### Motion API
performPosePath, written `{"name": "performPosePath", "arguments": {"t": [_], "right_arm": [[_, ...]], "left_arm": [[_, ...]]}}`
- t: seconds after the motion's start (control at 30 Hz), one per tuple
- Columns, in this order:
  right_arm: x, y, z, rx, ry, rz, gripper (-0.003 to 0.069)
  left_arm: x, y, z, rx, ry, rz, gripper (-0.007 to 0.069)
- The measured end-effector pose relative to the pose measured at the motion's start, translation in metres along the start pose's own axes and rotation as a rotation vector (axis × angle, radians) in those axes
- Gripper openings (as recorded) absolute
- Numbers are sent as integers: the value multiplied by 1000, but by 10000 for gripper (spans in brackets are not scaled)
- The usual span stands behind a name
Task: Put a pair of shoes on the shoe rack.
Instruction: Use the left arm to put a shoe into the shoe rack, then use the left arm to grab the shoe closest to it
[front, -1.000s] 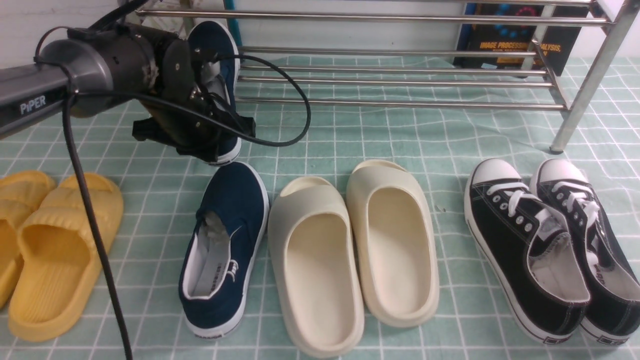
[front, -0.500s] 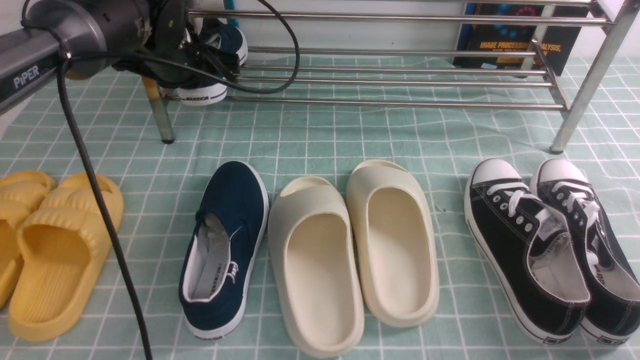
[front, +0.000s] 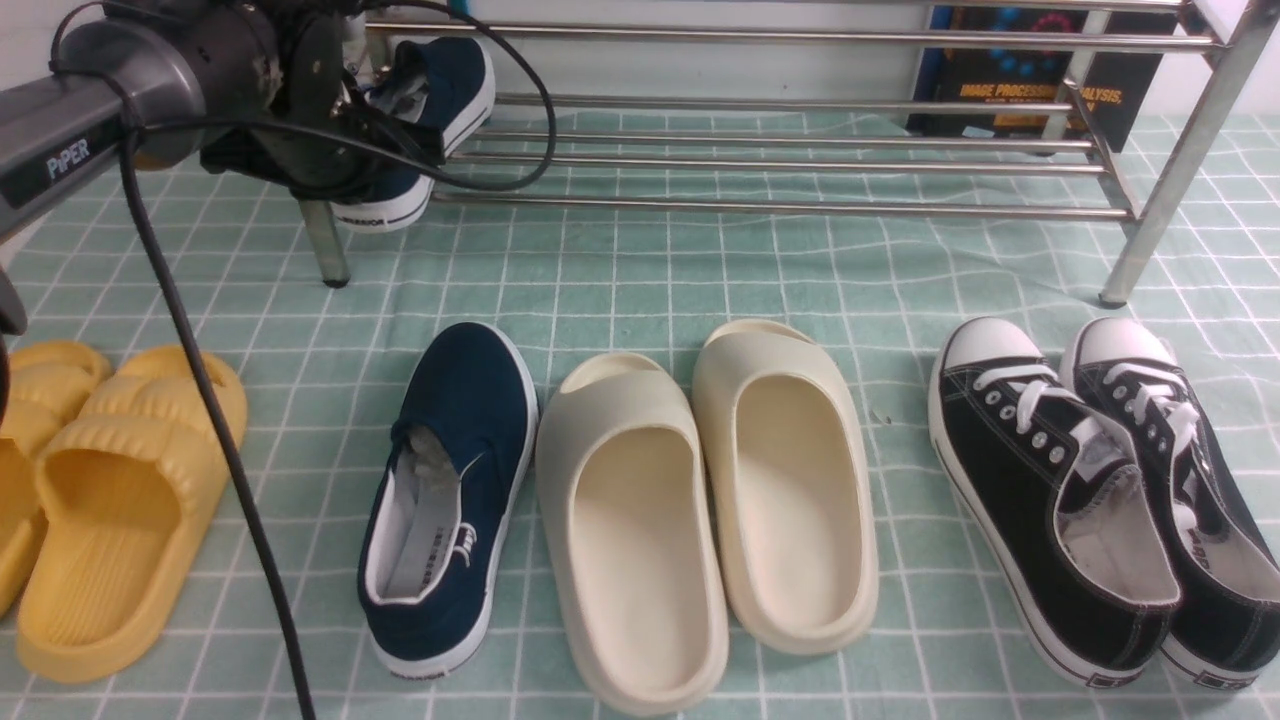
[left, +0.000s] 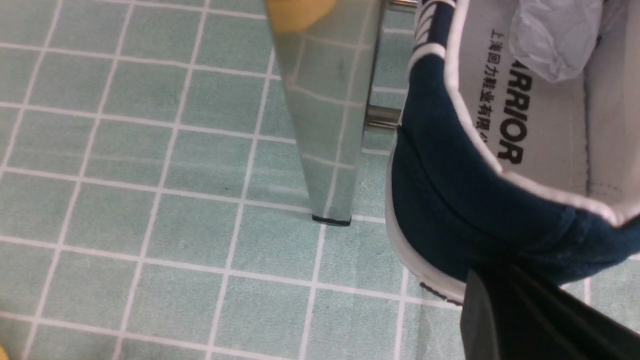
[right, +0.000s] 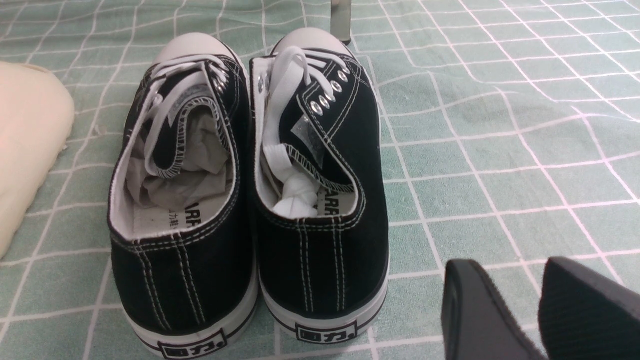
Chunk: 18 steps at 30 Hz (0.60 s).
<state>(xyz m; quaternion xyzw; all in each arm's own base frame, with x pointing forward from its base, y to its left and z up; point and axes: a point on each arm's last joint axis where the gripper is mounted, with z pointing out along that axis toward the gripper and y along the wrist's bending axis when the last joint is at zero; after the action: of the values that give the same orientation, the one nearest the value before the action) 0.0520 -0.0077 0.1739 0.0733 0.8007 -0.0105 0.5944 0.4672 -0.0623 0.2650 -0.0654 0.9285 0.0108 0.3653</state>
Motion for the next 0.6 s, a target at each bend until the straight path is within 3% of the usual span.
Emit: {"name": "performPosePath", "arguments": {"t": [0.13, 0.17, 0.2, 0.27, 0.37, 0.6], "right_arm": [[0, 0, 0, 0, 0, 0, 239], [0, 0, 0, 0, 0, 0, 239], [0, 0, 0, 0, 0, 0, 239], [0, 0, 0, 0, 0, 1, 239], [0, 0, 0, 0, 0, 2, 239], [0, 0, 0, 0, 0, 2, 239]], "left_arm": [[0, -1, 0, 12, 1, -15, 78], [0, -1, 0, 11, 5, -17, 148], [0, -1, 0, 11, 6, -17, 157], [0, 1, -4, 7, 18, -25, 257], [-3, 3, -21, 5, 35, -46, 347], [-8, 14, -97, -7, 147, -5, 382]]}}
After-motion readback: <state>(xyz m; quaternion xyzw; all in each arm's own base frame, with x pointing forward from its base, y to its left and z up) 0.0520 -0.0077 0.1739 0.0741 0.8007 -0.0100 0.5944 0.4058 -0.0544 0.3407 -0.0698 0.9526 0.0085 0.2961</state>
